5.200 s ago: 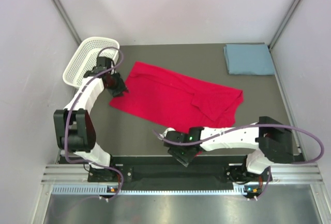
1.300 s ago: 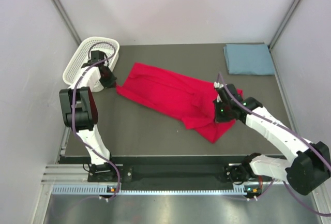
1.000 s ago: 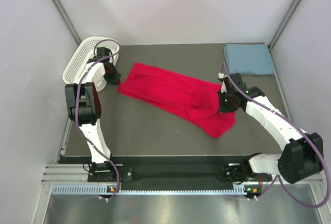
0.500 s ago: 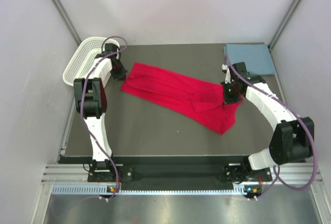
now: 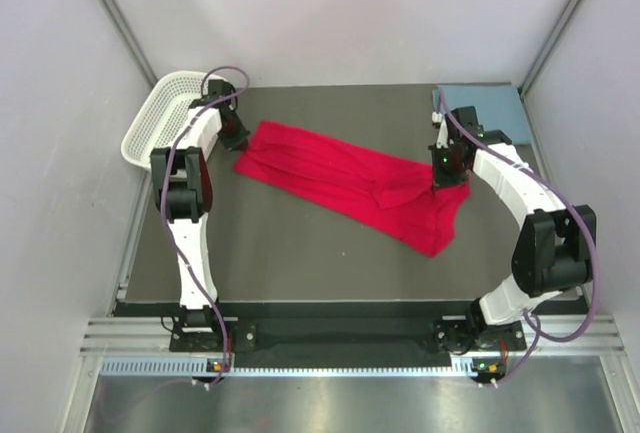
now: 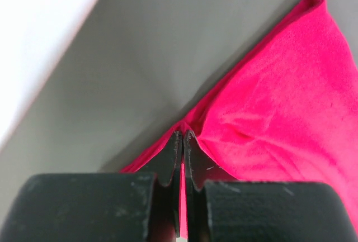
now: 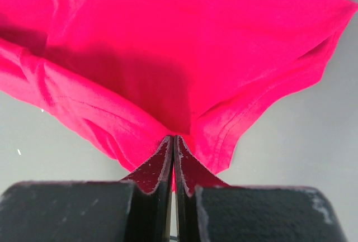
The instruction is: Fold and stack the t-shirts
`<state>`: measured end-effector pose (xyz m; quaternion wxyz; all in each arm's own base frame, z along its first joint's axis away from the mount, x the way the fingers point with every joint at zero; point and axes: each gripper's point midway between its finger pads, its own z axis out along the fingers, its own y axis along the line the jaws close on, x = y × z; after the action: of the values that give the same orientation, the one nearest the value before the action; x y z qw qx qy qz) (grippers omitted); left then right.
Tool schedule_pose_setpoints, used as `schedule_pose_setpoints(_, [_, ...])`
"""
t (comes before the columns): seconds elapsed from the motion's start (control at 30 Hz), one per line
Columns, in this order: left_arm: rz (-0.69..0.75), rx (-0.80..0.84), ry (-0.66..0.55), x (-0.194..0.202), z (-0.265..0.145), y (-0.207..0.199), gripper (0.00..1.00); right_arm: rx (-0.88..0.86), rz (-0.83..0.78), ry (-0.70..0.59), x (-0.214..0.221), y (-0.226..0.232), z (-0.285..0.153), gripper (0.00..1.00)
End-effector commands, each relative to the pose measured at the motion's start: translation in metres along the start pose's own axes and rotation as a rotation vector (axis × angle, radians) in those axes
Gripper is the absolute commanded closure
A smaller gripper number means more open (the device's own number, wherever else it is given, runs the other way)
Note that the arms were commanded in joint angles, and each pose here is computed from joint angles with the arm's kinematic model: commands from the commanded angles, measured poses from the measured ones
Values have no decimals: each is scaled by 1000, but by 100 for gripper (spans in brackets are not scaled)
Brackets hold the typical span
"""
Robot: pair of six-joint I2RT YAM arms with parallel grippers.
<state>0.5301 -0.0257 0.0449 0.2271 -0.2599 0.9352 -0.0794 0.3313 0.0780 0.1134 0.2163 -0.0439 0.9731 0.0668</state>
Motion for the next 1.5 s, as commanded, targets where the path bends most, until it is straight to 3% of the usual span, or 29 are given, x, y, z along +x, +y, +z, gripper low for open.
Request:
schedule_pose_setpoints(0.0, [5, 9, -38, -17, -2, -8, 100, -1, 9, -52, -25, -5, -3, 100])
schedule_pose_setpoints(0.4, [4, 41, -21, -19, 9, -15, 100, 33, 30, -17, -26, -18, 8, 100])
schedule_pose_setpoints(1.47, [-31, 118, -105, -42, -18, -36, 98, 46, 59, -37, -40, -24, 21, 100])
